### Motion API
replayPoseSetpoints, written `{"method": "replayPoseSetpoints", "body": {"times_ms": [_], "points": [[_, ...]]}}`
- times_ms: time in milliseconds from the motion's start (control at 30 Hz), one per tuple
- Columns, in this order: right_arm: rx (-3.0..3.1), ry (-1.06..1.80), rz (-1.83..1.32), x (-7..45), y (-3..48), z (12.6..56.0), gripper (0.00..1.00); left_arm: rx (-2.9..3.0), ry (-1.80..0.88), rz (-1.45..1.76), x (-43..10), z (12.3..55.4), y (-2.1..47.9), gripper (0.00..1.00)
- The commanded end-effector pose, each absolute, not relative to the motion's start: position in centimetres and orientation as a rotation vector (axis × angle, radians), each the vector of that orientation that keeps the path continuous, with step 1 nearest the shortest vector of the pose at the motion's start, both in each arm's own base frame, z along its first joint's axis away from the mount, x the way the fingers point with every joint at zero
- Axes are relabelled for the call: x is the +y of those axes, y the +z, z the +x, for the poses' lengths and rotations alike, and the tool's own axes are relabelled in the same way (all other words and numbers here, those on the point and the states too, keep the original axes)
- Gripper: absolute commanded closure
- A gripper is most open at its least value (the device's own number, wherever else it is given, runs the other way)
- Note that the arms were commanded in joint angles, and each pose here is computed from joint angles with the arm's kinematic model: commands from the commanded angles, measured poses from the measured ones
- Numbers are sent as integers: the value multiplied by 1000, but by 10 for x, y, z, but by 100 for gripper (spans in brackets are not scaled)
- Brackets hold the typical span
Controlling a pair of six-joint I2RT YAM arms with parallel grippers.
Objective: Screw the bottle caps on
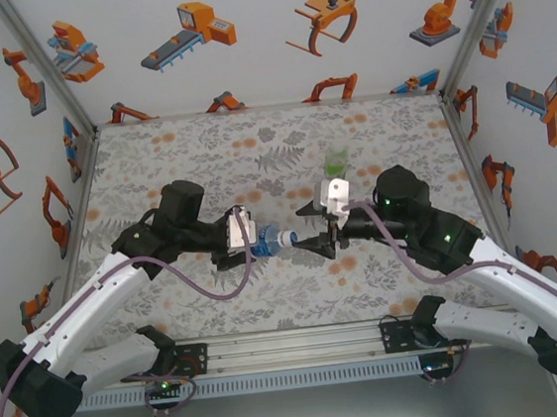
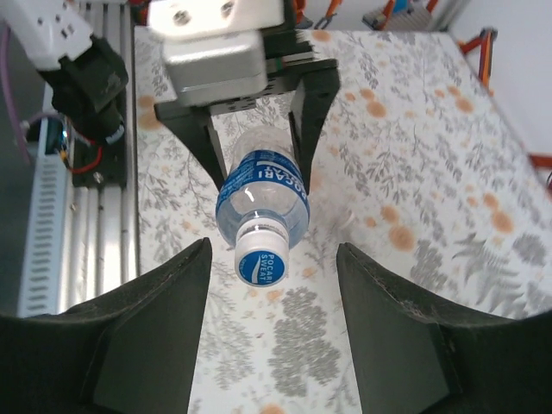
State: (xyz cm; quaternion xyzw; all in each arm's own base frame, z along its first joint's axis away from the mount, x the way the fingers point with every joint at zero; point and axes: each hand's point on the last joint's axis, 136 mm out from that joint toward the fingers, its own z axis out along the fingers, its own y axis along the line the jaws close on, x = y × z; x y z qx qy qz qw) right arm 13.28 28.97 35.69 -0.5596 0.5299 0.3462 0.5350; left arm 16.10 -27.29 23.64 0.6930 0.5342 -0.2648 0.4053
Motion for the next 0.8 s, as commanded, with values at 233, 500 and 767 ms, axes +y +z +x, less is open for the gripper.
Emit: {"method": "replayPoseSetpoints", "body": {"times_ms": [233, 500, 767], "points": [[1072, 752, -1429, 298, 335, 129, 47, 1280, -706, 1753, -276, 153, 248, 100], [1077, 756, -1433, 301, 332, 130, 54, 1284, -704, 1756, -276, 153, 248, 100], [1097, 768, -1440, 303, 326, 131, 58, 1288, -707, 1758, -276, 154, 246, 100]]}}
